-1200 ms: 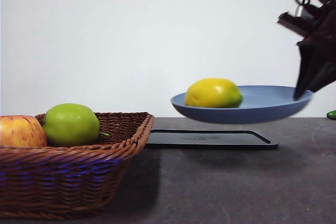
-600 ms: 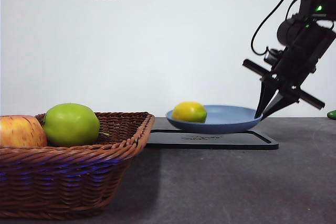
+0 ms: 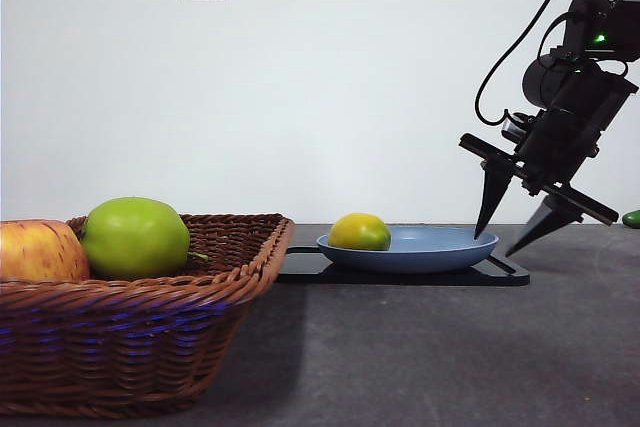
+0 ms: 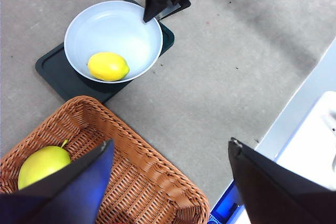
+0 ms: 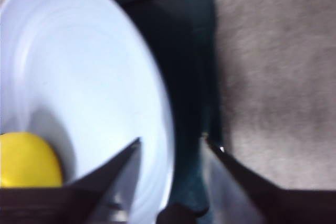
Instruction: Take the lemon from the basket,put the lemon in the plate,hand out the plate
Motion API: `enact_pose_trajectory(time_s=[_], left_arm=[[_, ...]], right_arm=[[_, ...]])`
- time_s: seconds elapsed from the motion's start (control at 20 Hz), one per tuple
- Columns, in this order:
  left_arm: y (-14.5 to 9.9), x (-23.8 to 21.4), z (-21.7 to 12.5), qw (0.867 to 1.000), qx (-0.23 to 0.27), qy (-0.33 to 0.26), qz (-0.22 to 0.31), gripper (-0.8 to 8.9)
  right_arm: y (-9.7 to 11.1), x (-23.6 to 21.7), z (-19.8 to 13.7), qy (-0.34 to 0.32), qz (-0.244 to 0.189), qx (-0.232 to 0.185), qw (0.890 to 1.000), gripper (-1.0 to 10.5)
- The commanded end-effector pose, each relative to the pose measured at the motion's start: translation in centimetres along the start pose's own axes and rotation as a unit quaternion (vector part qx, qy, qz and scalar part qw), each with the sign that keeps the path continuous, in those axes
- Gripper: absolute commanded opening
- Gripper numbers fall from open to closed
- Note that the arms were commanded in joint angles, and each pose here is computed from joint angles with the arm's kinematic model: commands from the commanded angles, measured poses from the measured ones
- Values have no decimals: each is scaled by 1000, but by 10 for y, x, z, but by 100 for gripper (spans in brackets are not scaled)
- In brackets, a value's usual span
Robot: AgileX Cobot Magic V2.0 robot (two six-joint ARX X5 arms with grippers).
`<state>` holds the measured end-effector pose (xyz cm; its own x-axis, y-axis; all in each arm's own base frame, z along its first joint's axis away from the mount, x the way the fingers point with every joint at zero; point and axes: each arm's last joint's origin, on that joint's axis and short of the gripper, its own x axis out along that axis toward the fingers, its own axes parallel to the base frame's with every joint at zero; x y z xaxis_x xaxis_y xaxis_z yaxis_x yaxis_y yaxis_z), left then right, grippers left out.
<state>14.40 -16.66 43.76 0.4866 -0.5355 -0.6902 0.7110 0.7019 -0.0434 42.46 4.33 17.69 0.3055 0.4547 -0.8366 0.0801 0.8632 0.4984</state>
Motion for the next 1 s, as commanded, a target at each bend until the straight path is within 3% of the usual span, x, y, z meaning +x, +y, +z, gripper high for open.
enact_pose_trajectory(time_s=[0.05,0.25,0.4,0.6,0.7,1.0], left_arm=[[-3,0,5,1000,5,-10,-1,376],[-1,0,13,998,20,-52,25,375],[-1,12,25,995,31,-84,49,358],[4,49,32,995,66,-44,62,120],[10,69,33,994,82,-14,69,11],[49,69,28,993,39,10,114,6]], right_arm=[[-1,-4,4,1,-2,-13,1000,247],[8,-39,-8,24,-10,-44,999,236],[30,-80,-26,34,-9,-99,994,102],[74,-131,-61,21,3,-184,983,5],[98,-154,-82,-5,-14,-225,974,5],[146,-204,-152,-124,-96,-325,932,5]])
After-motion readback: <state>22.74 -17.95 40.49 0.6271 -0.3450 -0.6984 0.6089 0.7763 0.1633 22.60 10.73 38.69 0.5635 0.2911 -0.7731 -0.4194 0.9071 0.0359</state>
